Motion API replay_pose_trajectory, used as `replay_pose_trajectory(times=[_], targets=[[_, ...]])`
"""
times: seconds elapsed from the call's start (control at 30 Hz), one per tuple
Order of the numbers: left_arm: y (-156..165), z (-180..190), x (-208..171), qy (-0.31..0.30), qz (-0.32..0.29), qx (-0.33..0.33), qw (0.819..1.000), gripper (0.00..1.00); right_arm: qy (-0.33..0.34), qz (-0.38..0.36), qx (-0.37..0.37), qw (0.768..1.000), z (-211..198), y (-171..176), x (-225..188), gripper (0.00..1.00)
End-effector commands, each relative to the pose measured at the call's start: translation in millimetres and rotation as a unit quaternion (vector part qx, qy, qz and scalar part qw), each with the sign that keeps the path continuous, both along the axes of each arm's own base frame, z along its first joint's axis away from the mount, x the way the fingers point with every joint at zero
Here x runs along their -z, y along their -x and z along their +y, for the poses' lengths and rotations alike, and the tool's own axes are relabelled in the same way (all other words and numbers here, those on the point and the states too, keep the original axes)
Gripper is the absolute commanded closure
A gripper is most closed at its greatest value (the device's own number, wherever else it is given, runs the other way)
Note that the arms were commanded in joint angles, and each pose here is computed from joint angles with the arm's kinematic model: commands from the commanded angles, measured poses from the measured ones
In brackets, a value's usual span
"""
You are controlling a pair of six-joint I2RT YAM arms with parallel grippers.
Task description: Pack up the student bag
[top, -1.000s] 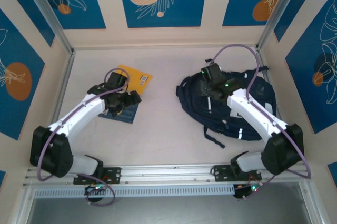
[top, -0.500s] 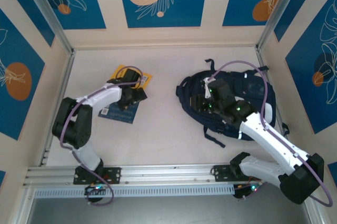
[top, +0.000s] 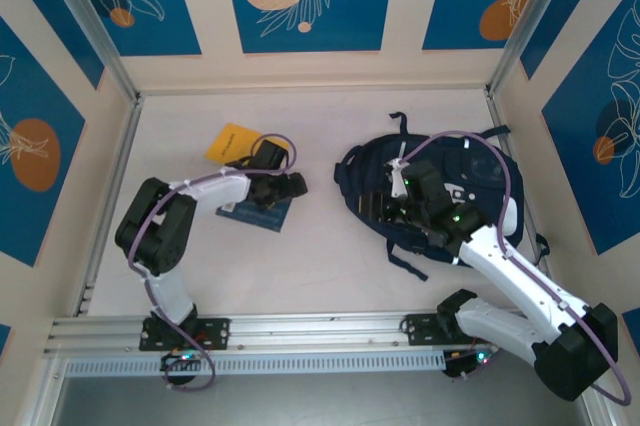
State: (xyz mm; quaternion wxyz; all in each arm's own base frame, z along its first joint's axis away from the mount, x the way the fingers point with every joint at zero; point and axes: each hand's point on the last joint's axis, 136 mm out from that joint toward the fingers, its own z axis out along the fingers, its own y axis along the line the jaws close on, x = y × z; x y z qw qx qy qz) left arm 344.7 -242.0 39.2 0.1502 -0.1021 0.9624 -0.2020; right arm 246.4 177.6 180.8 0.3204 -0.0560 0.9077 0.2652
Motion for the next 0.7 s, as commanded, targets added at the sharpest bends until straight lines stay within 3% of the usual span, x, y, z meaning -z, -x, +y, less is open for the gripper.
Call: replay_pose_trajectory(times=[0.0, 0.13, 0.3, 0.5, 0.67], targets=[[83, -38, 39, 0.031, 0.119, 0.102, 0.987, 0.14, -0.043, 0.01, 0.003, 0.999, 5, -1, -4, 0.49], [128, -64, 22, 0.076, 0.136, 0.185, 0.97, 0.18, -0.059, 0.029, -0.002, 0.998, 8, -4, -1, 0.5], [151, -37, -15, 0.048, 0.099, 0.21, 0.972, 0.18, -0.064, 0.062, -0.022, 0.996, 20, -8, 8, 0.52], [139, 5, -76, 0.025, 0.004, 0.172, 0.985, 0.17, -0.051, 0.112, -0.05, 0.991, 45, -10, 24, 0.6], [129, 48, -67, 0.003, 0.013, 0.081, 0.997, 0.16, -0.011, 0.139, -0.088, 0.986, 77, -12, 43, 0.59]])
